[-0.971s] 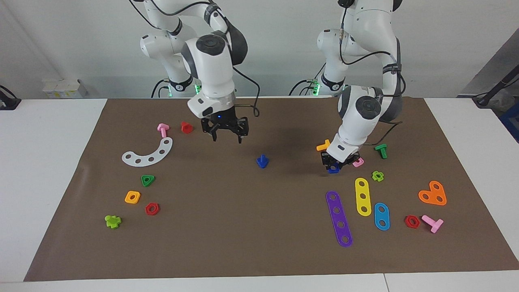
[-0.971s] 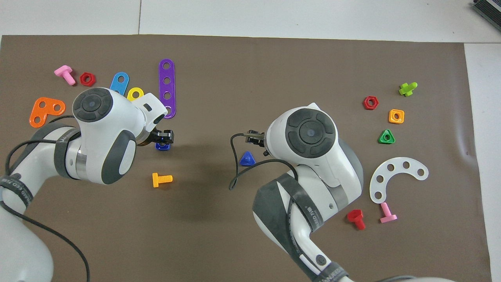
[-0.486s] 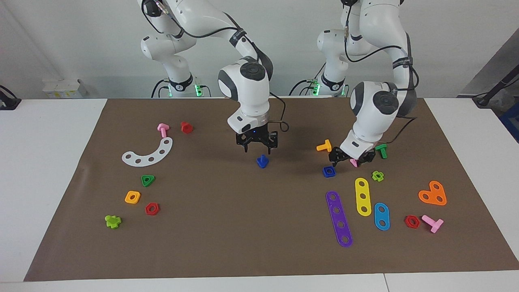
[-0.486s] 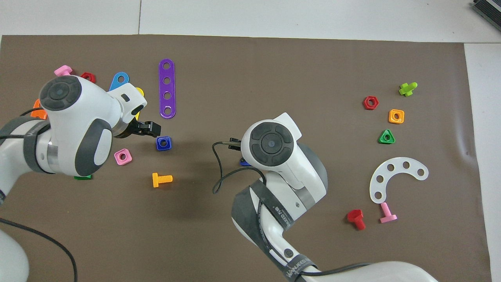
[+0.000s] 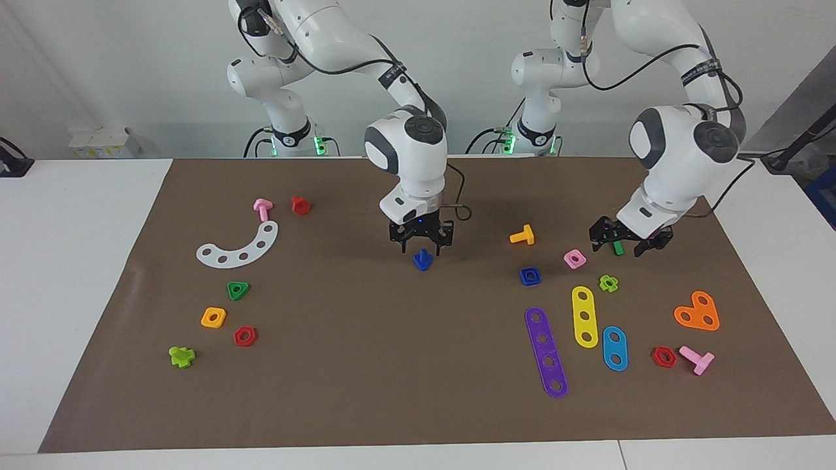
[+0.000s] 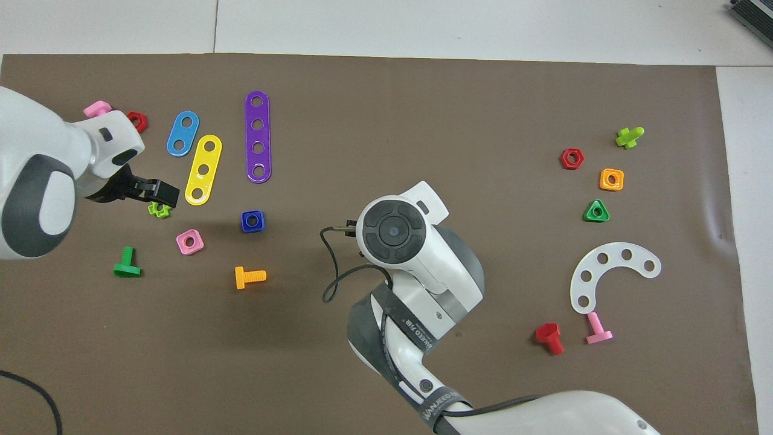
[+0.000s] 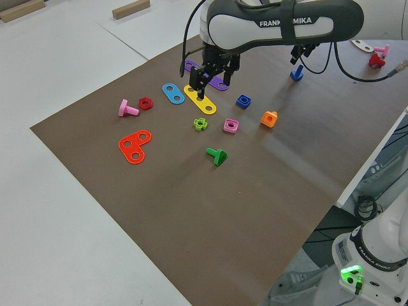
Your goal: Unscrew and place screws in storage area
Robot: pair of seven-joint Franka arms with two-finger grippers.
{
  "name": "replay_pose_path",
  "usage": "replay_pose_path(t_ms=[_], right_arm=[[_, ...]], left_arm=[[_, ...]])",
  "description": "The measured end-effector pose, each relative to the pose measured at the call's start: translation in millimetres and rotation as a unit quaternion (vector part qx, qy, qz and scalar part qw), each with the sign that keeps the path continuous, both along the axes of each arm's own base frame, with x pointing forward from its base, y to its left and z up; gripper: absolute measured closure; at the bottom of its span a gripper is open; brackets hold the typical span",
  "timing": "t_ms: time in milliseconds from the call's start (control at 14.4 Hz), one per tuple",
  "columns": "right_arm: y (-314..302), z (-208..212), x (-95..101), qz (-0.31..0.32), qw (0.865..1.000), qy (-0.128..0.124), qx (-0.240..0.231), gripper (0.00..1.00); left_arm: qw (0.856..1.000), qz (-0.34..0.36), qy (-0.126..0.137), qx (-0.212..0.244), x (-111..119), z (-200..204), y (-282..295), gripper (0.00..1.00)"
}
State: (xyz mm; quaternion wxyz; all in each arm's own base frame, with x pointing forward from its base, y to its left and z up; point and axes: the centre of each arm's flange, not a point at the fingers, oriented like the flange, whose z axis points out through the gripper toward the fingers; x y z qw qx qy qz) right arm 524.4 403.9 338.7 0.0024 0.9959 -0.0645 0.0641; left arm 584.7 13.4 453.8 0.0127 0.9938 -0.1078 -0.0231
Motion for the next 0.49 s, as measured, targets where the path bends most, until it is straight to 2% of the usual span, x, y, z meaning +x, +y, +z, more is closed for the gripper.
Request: replay_pose_path(t_ms=[277, 486], right_arm=[[9, -17, -4.1, 0.008, 1.0, -0.003, -0.009, 0.2], [10, -24, -7.1, 0.008, 1.0, 0.0, -0.014, 0.26]], left_arm=[[0.999, 0.016, -0.029, 0.003, -30, 73, 18, 0.0], [0.999, 0.031, -0.04, 0.004, -58, 117, 16, 0.0]])
